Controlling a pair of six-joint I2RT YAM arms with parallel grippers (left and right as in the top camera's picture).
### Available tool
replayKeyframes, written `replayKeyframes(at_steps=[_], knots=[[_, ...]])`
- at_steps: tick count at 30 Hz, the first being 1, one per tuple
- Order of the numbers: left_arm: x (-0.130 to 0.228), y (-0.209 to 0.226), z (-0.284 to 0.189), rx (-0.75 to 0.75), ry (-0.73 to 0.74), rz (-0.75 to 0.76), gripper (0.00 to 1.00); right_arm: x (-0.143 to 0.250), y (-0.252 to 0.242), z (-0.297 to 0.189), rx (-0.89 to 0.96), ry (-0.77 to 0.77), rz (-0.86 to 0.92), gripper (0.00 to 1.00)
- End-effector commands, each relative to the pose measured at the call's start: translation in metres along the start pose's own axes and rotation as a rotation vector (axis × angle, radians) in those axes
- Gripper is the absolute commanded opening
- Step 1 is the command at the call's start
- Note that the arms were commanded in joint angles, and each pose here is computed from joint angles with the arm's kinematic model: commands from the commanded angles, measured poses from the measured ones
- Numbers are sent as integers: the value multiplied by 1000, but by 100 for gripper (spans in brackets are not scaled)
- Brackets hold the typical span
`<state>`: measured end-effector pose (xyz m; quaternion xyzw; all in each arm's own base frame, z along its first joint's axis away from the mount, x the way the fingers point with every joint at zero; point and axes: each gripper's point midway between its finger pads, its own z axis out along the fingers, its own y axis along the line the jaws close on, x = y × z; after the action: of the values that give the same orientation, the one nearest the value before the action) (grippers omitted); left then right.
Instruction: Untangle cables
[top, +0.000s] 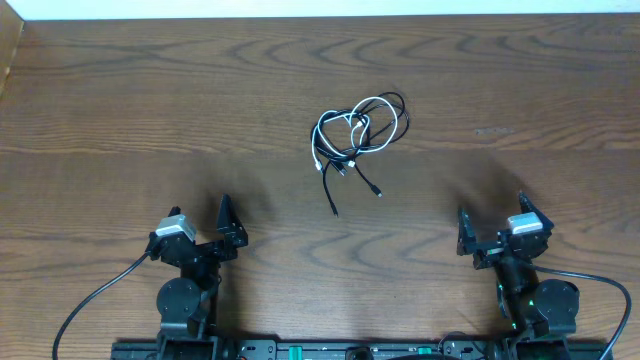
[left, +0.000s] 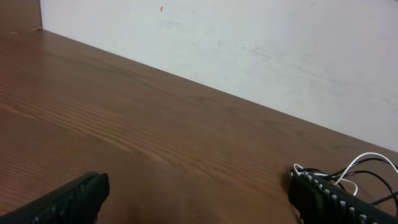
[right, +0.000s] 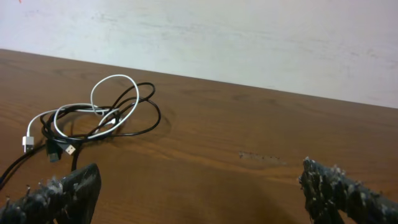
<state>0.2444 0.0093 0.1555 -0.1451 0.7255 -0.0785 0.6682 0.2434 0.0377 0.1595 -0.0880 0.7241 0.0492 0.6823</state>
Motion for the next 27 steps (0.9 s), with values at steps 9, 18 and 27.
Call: replayKeyframes(at_steps=[9,18,27], knots=[[14,12,1,-54,37,25,98,0,-5,0,27,-1,130,99],[14,12,1,-55,37,25,98,-2,13,-1,-80,-2,228,99],[14,12,1,-54,37,25,98,-32,17,-6,-115,-37,265,99]])
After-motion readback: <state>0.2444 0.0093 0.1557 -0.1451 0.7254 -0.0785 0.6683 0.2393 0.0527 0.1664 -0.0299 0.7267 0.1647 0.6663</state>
